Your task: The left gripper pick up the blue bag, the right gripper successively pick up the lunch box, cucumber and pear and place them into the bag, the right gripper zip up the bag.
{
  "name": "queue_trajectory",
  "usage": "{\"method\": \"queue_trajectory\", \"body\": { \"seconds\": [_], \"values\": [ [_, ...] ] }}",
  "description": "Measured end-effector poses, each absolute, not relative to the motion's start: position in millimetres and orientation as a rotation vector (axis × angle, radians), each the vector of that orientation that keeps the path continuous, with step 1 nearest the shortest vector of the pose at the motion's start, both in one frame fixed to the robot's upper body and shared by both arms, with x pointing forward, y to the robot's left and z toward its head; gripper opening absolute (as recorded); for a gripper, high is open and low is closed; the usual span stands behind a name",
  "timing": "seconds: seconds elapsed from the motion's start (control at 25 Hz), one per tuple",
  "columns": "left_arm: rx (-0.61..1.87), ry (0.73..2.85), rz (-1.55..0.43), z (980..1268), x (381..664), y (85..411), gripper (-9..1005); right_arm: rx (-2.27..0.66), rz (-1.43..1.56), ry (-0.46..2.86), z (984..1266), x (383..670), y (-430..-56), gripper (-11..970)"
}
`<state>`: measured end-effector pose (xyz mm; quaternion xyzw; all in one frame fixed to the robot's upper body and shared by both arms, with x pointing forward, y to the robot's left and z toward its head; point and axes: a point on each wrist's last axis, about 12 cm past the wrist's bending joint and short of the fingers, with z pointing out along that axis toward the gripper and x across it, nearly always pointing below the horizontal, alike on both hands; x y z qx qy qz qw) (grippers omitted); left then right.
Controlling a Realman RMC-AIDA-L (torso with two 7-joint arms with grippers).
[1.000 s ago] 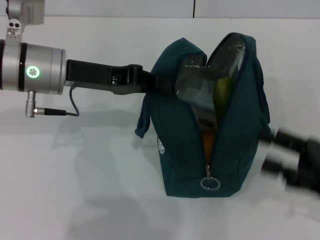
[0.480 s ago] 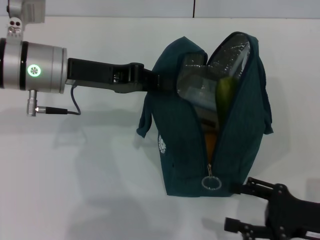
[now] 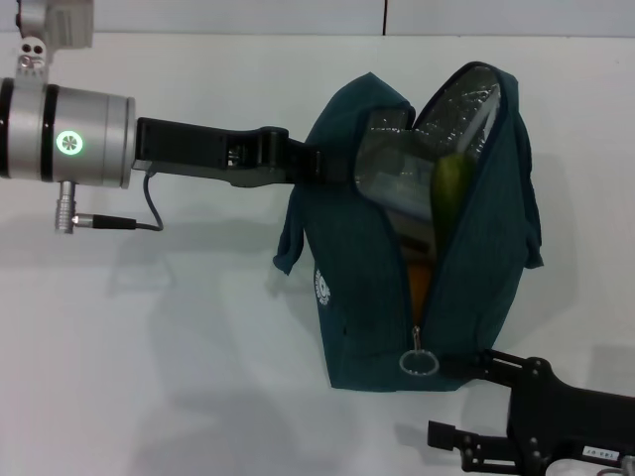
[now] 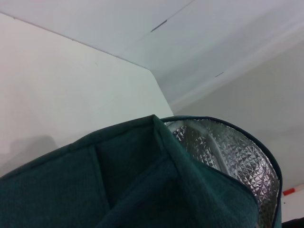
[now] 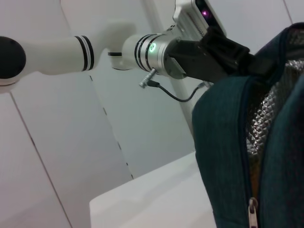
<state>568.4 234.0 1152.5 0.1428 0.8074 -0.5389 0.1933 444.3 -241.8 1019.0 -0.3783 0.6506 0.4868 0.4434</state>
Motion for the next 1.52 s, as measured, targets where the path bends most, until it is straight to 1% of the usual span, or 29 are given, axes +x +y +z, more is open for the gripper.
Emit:
{"method": "queue_trajectory", "body": {
  "seconds": [1.16, 1.52],
  "values": [
    [0.413, 2.261, -1.512, 1153.2, 568.5, 233.3, 50, -0.968, 1.222, 1.601, 1023.5, 455.6, -228.4, 630],
    [0.416, 2.26, -1.509, 1152.5, 568.0, 233.8, 50, -0.975, 1.188, 1.641, 1021.6, 463.1, -225.0, 433]
  ]
}}
